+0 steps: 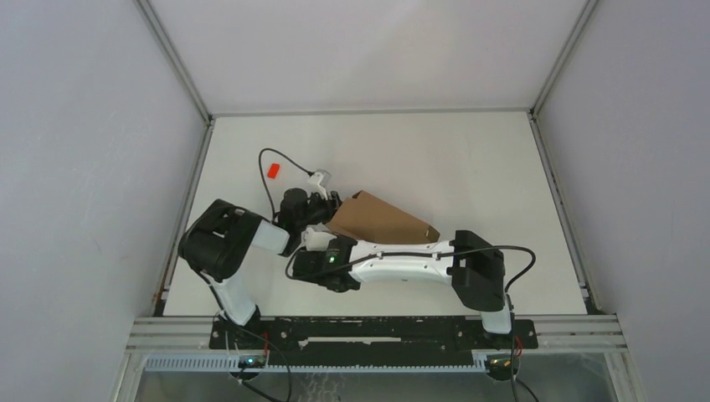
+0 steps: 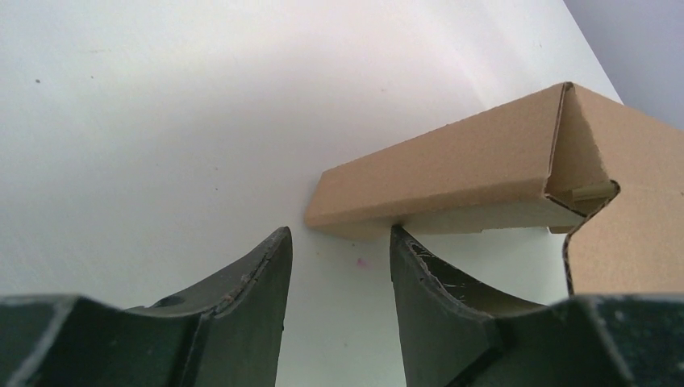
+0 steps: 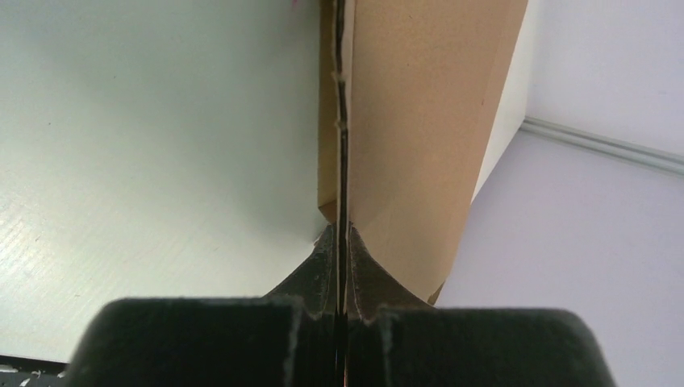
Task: Fold the paper box
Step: Fold the paper box at the center of the board.
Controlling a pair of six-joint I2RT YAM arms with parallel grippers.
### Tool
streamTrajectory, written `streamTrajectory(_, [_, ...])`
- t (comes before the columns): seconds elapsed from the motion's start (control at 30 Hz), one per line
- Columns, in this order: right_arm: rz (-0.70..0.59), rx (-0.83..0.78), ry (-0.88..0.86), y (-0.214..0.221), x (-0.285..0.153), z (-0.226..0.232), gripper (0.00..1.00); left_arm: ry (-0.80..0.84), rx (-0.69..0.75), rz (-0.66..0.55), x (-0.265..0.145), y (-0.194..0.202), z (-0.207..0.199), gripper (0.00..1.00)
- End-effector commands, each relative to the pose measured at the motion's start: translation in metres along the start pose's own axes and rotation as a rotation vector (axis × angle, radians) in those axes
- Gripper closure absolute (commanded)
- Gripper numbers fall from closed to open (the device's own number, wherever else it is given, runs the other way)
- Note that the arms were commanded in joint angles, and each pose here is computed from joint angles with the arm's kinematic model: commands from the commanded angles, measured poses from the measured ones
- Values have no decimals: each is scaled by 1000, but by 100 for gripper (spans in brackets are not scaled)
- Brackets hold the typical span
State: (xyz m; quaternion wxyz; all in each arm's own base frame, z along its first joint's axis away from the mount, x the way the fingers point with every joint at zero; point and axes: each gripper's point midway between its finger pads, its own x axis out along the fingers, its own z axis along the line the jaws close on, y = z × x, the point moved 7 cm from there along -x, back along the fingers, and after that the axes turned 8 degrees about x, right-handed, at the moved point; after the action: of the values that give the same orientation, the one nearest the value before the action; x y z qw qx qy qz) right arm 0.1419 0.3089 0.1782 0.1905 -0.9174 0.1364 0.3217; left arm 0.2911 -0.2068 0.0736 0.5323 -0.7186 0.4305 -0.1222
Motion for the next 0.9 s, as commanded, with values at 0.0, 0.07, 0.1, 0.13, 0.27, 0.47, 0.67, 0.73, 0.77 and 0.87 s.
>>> streamTrajectory(0.0, [-31, 51, -106, -6, -4, 0, 100, 33, 70, -84, 12, -26, -4, 47])
streamTrajectory(0.07, [-28, 49, -117, -5, -3, 0, 100, 35, 73, -89, 15, -29, -5, 47])
streamTrajectory(0.1, [-25, 50, -125, -4, -2, 0, 100, 37, 74, -90, 16, -29, -5, 47])
streamTrajectory(0.13, [-24, 54, -131, -4, -1, 0, 100, 39, 73, -90, 17, -30, -6, 47])
streamTrajectory(0.27, [-10, 68, -166, -1, 4, -2, 100, 47, 76, -90, 22, -33, -7, 47])
streamTrajectory(0.47, [8, 107, -232, 1, 10, -11, 100, 56, 79, -84, 27, -37, -7, 47])
streamTrajectory(0.67, [31, 162, -315, 3, 15, -27, 100, 59, 89, -76, 32, -43, -7, 47])
streamTrajectory(0.73, [51, 178, -341, 5, 19, -31, 100, 61, 90, -77, 33, -45, -7, 47])
streamTrajectory(0.77, [60, 188, -353, 5, 21, -34, 100, 62, 92, -75, 34, -46, -7, 47])
streamTrajectory(0.87, [95, 225, -399, 7, 26, -42, 100, 65, 93, -70, 38, -49, -7, 47])
